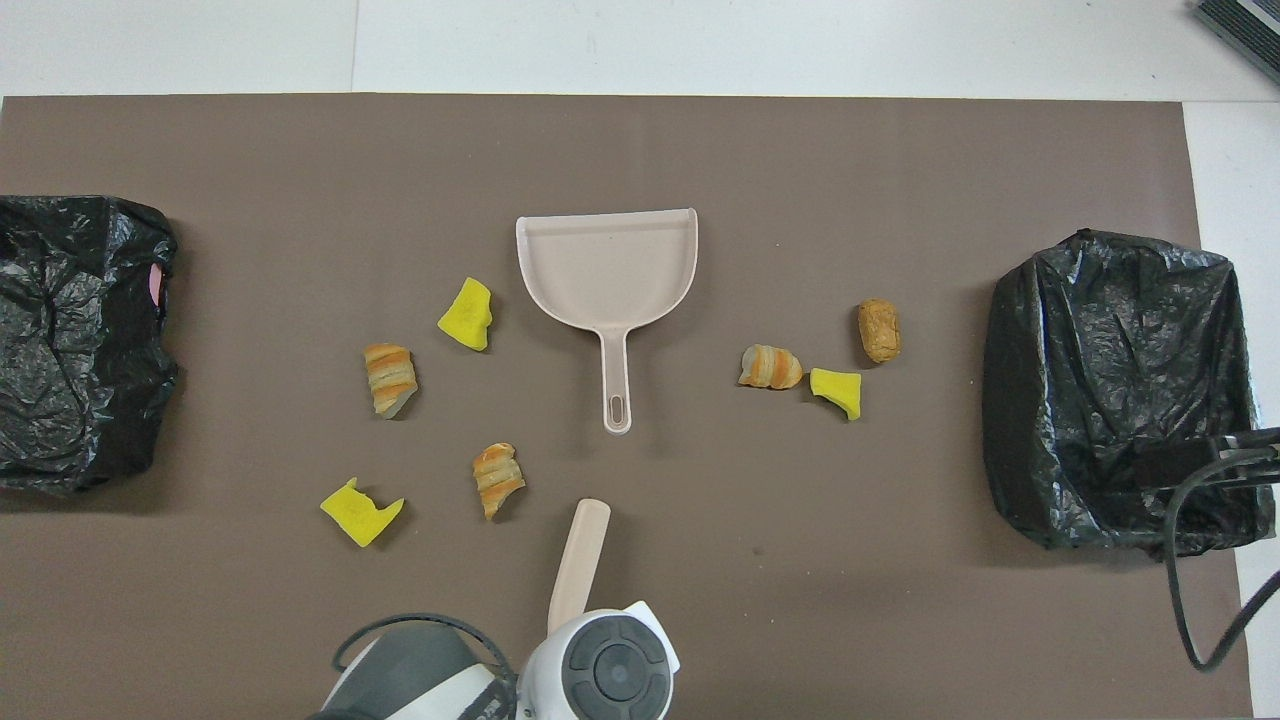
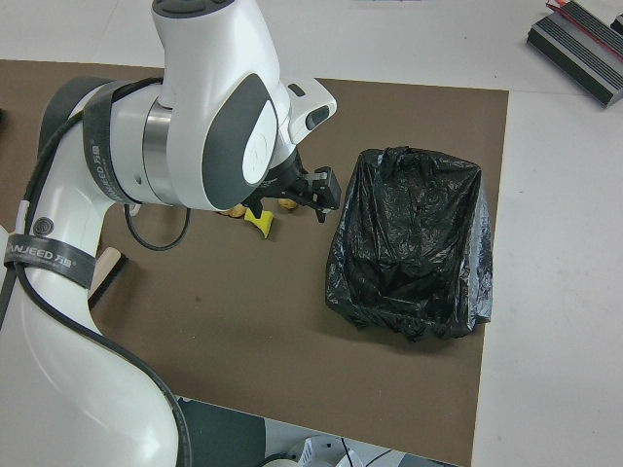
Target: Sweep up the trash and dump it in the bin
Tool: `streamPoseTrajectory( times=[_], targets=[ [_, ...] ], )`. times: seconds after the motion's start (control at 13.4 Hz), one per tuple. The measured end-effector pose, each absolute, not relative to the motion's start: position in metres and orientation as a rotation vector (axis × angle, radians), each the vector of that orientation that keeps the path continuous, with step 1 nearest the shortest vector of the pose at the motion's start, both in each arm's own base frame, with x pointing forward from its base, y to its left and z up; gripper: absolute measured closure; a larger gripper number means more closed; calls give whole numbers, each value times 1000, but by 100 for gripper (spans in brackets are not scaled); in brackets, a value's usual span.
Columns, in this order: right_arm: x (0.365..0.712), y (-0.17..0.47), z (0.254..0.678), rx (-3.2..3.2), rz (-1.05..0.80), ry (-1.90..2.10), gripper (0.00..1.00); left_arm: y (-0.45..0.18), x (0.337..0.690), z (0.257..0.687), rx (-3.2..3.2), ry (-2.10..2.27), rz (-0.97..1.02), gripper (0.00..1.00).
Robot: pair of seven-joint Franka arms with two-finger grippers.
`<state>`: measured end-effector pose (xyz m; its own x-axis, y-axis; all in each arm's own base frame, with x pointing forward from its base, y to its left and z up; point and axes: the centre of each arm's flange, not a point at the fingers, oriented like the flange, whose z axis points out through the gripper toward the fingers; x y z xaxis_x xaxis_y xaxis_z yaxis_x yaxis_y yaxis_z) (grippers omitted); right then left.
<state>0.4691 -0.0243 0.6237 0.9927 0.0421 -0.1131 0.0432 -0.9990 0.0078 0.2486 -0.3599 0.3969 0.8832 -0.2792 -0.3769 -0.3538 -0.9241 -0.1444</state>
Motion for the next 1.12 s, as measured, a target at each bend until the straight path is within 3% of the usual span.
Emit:
streamPoseTrajectory(
  times=[0.37, 0.67, 1.12],
  targets=[
    [500, -2, 645, 3116, -119, 69, 0, -270, 302, 460, -2898, 263, 459, 74],
    [532, 53, 640, 3135, -129, -36, 0, -221, 349, 459, -2924, 148, 368, 74],
    [551, 115, 619, 3140, -174, -36, 0, -145, 399, 447, -3003, -82, 356, 74]
  ],
)
